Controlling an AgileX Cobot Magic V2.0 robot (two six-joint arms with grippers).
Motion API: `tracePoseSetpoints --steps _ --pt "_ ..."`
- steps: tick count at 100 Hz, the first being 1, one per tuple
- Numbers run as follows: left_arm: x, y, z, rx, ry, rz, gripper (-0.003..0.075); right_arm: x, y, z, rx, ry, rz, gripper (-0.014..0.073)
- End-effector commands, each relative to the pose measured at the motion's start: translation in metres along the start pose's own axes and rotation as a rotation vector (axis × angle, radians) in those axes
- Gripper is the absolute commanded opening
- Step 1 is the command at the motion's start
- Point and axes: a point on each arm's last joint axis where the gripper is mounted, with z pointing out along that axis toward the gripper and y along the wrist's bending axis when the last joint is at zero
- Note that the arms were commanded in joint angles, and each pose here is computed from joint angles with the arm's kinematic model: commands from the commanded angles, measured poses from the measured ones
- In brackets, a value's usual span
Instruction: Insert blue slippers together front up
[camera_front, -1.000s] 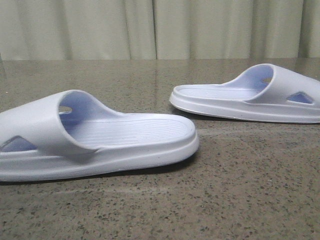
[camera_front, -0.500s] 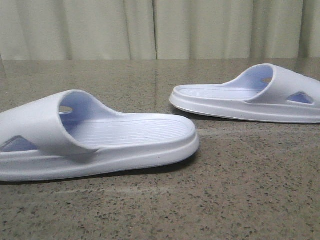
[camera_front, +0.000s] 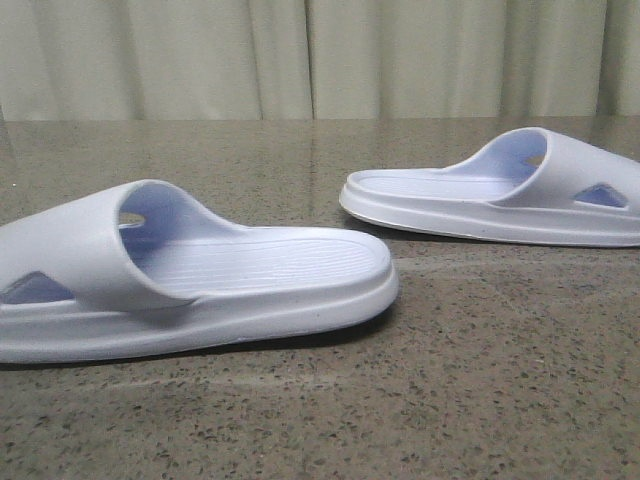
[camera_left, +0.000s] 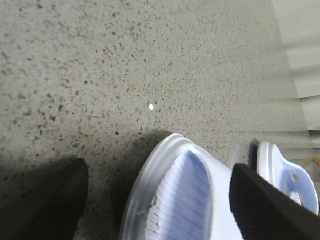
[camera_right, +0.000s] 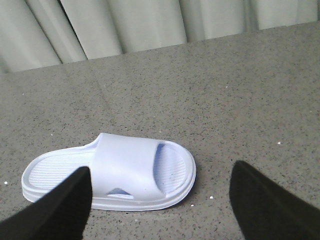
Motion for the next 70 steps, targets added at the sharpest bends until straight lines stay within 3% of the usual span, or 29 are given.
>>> tracePoseSetpoints --steps 1,38,70 --pt "0.006 0.002 0.005 -0.019 0.084 0.006 0.0528 -0.017 0.002 -0.002 -0.006 -0.1 0.007 0.0498" --pt "0.013 0.003 0.02 -0.018 0.227 0.007 0.0528 -0.017 0.002 -0.002 -0.007 -0.1 0.009 0.0498" --pt "0.015 0.004 0.021 -0.024 0.249 0.008 0.0512 -0.017 0.002 -0.002 -0.01 -0.1 0.015 0.0498"
